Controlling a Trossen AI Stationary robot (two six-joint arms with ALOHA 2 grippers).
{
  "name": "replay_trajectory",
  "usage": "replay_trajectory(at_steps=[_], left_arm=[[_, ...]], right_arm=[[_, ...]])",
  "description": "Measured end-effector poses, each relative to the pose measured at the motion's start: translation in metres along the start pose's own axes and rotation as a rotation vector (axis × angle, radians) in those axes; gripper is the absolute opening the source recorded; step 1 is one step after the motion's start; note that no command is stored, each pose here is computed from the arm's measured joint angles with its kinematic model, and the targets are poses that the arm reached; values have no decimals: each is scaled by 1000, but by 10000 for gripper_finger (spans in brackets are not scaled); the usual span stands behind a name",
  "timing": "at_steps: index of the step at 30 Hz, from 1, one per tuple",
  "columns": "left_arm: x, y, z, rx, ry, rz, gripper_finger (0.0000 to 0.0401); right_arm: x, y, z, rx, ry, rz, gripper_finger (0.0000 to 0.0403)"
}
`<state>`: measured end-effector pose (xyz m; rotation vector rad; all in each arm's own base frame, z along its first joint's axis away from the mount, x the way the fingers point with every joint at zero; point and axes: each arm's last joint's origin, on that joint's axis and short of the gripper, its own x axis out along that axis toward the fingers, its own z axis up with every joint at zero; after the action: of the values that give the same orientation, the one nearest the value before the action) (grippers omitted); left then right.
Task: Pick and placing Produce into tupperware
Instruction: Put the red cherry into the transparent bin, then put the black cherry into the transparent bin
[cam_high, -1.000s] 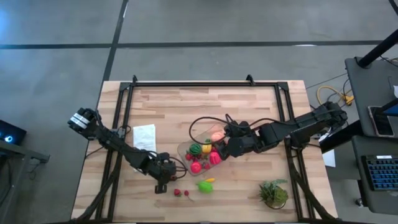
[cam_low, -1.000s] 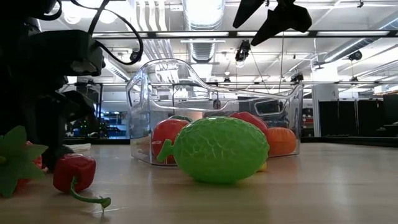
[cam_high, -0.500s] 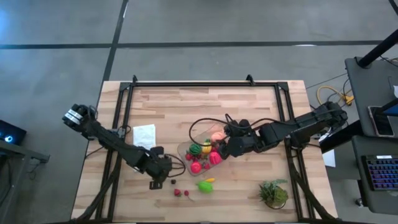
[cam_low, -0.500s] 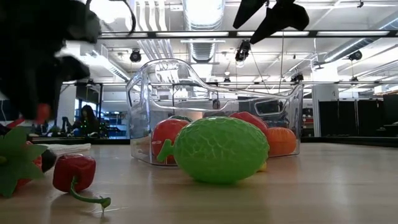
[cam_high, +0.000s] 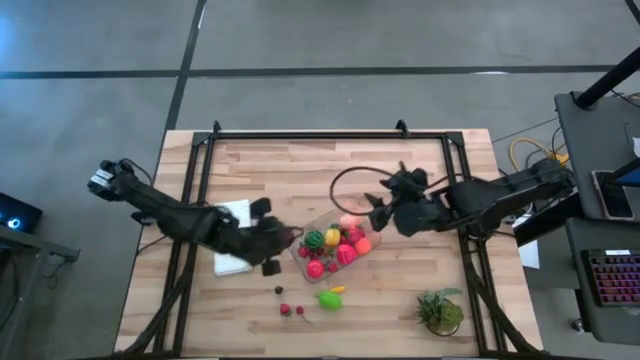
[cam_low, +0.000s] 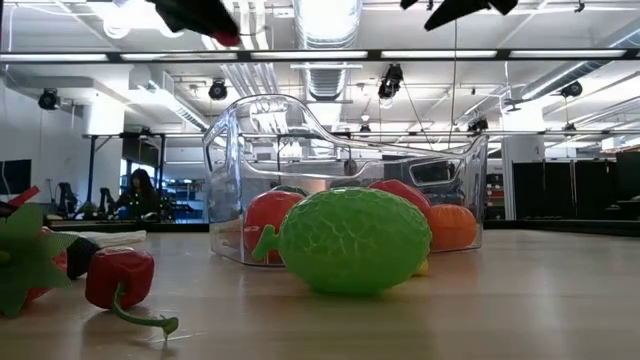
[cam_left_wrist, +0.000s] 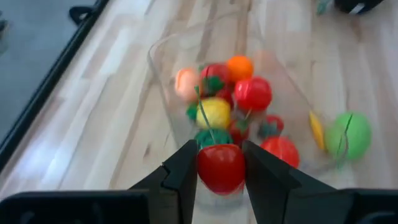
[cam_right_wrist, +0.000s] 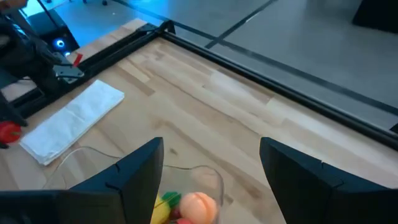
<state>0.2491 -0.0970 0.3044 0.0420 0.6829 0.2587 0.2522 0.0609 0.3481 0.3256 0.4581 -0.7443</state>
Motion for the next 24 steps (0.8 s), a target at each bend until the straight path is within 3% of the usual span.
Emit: replay_trajectory(at_steps=[6, 11, 14, 24], left_arm=[[40, 12, 16, -17, -24, -106, 97], [71, 23, 18, -217, 55, -241, 108], [86, 24, 18, -330, 89, -294, 131], [92, 29, 22, -382, 43, -303, 225]], right_arm=[[-18, -20, 9, 1, -4, 5, 258], [-24, -30, 9, -22, 14, -13, 258], [-24, -33, 7, -47, 30, -31, 258], [-23, -38, 1, -135, 74, -82, 258]])
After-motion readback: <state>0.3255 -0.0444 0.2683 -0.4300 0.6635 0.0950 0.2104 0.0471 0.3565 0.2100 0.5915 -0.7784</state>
